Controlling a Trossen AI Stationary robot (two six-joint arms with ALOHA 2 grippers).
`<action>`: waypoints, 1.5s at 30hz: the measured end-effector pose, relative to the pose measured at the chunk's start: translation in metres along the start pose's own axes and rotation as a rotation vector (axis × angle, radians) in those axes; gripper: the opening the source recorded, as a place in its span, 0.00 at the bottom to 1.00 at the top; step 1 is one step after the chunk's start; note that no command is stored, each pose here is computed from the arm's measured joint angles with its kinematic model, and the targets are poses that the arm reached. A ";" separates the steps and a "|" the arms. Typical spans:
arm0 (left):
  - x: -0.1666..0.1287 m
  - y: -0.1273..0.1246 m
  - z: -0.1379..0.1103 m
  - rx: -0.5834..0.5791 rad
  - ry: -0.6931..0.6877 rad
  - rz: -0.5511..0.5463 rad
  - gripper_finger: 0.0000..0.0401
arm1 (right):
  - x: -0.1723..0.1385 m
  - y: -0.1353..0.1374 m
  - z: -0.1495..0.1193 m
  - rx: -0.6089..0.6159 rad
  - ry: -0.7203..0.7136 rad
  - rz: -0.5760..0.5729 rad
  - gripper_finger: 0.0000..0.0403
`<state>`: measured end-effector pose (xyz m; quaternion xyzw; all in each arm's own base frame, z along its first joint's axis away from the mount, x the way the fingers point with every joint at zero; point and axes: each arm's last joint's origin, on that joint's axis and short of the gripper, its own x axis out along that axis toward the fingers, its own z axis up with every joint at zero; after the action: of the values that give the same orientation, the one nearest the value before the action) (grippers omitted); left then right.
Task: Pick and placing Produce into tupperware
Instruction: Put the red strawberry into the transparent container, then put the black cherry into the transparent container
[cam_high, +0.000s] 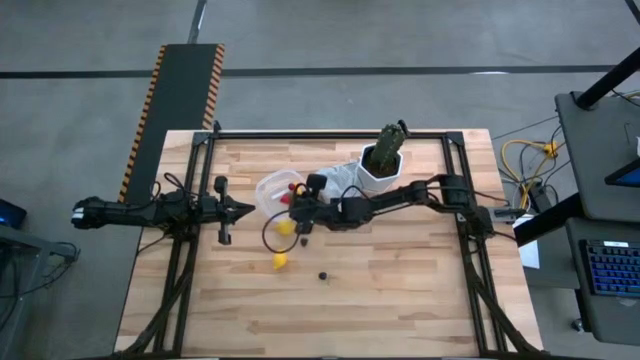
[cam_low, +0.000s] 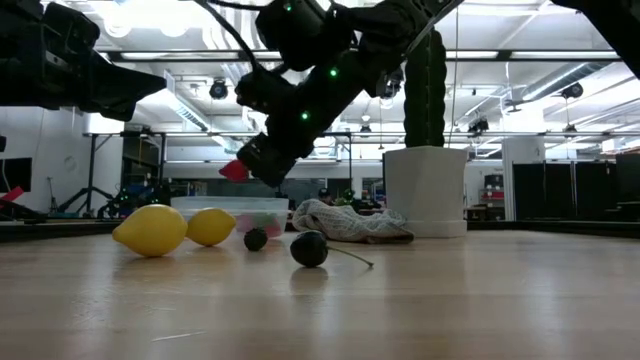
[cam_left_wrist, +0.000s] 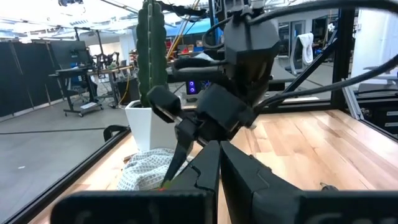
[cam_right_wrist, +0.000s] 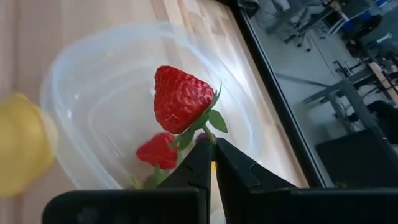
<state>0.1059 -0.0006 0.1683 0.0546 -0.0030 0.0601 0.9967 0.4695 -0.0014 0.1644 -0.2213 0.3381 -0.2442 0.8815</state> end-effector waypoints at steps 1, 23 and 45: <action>0.000 0.000 0.000 0.000 0.000 0.000 0.00 | 0.001 -0.001 -0.001 -0.008 0.009 0.001 0.02; 0.000 0.000 0.000 0.000 0.000 0.000 0.00 | 0.006 -0.004 -0.009 -0.069 0.052 0.076 0.04; 0.000 0.000 0.000 0.000 0.002 0.000 0.00 | -0.017 -0.005 0.010 -0.056 -0.007 0.081 0.15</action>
<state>0.1060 -0.0006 0.1682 0.0546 -0.0023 0.0601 0.9967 0.4637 0.0067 0.1823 -0.2330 0.3502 -0.1978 0.8854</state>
